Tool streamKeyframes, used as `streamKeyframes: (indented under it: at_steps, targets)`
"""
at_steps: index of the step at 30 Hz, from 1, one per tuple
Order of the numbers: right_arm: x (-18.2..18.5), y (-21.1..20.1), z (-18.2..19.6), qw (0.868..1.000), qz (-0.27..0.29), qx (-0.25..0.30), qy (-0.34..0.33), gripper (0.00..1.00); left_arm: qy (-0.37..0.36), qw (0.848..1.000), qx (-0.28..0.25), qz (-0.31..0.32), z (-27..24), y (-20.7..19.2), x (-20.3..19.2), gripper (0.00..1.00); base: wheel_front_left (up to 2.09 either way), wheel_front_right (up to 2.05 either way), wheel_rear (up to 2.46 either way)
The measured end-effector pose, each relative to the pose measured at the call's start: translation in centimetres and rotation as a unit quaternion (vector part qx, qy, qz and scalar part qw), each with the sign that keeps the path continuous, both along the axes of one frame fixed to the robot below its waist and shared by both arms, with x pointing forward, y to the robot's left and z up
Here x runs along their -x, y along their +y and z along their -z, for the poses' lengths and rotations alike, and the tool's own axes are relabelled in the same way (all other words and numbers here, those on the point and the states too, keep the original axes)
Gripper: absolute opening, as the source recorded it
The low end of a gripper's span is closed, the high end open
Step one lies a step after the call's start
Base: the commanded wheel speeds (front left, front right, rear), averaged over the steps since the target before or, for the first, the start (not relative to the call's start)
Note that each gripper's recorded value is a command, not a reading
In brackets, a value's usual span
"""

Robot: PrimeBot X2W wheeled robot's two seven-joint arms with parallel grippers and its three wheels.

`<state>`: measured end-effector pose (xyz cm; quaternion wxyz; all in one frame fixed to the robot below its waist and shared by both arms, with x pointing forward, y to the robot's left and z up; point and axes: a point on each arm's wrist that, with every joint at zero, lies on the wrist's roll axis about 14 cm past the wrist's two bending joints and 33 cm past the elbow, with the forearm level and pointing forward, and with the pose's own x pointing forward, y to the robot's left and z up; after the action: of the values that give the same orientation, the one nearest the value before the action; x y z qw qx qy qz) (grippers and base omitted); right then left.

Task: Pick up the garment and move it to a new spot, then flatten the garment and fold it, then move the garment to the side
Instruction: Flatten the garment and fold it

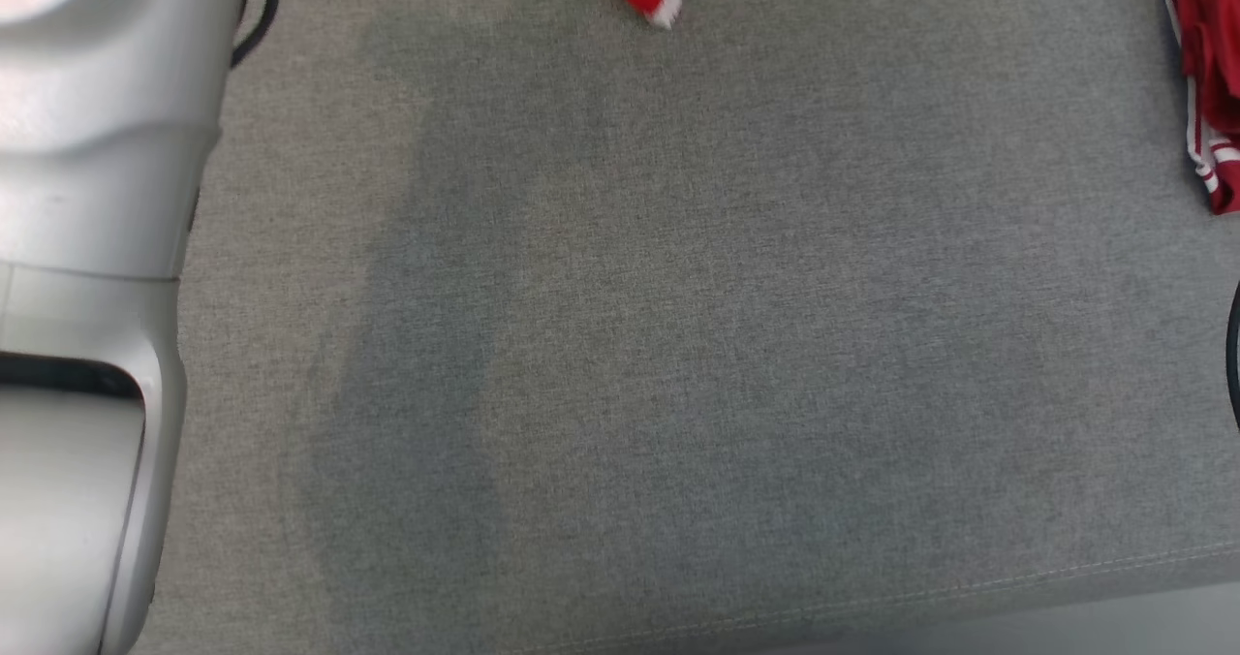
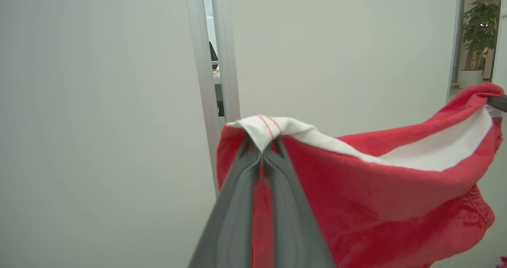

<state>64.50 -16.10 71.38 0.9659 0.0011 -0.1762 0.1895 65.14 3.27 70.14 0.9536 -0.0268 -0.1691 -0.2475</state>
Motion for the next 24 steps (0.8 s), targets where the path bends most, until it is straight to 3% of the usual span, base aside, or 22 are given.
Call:
streamKeyframes:
  at_steps: [4,12,19,24]
  targets:
    - [-1.5,0.5,1.7,1.0,-0.006,0.002,0.012,0.0,-0.012,1.0,0.012,0.004,0.0,-0.5,-1.3,0.0,0.0,0.0,0.0]
    - [-0.2,0.9,10.4,0.995,-0.03,0.017,0.091,0.0,0.05,0.998,0.024,0.011,7.7,-0.7,-0.6,0.0,0.0,0.0,0.0]
    - [5.7,0.5,16.9,0.986,-0.049,0.009,0.162,0.0,0.12,0.99,0.077,-0.004,15.0,0.4,5.3,0.0,0.0,0.0,0.0]
    - [11.0,0.6,20.3,0.977,-0.056,-0.012,0.204,0.0,0.176,0.98,0.083,-0.043,20.2,2.6,11.4,0.0,0.0,0.0,0.0]
